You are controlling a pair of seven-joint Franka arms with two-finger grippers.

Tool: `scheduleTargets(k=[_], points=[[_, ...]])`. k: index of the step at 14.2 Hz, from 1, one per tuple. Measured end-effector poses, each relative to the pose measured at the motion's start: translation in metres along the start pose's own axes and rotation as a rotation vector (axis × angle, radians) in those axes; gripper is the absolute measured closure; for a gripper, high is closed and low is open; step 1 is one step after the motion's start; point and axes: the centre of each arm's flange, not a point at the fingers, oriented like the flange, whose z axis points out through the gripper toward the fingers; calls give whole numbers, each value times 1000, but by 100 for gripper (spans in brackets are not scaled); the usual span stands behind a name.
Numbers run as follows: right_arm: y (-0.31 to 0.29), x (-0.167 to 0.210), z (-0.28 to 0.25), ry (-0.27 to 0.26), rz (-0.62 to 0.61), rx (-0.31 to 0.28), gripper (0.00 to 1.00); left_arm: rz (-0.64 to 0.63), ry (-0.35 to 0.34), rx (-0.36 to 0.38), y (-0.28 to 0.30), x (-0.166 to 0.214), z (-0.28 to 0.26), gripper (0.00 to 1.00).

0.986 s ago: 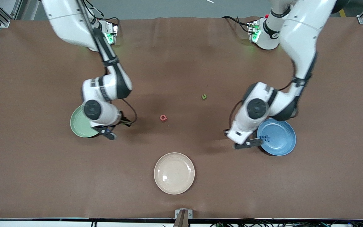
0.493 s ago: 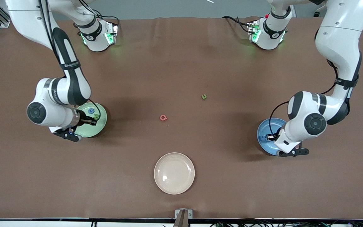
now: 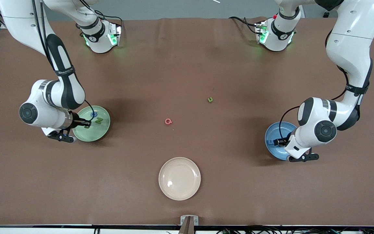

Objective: Sort upper and lower case letters into plates
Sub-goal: 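Place d on the blue plate while the right gripper places B on green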

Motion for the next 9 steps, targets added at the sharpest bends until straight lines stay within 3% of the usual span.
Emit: scheduleTargets(k=[1, 2, 9], points=[[9, 0, 3, 7, -5, 2, 75, 9, -2, -1, 7, -2, -6, 1], [17, 0, 7, 15, -10, 2, 75, 15, -11, -3, 18, -7, -14, 0], [24, -11, 26, 8, -17, -5, 74, 3, -73, -33, 134, -75, -35, 6]])
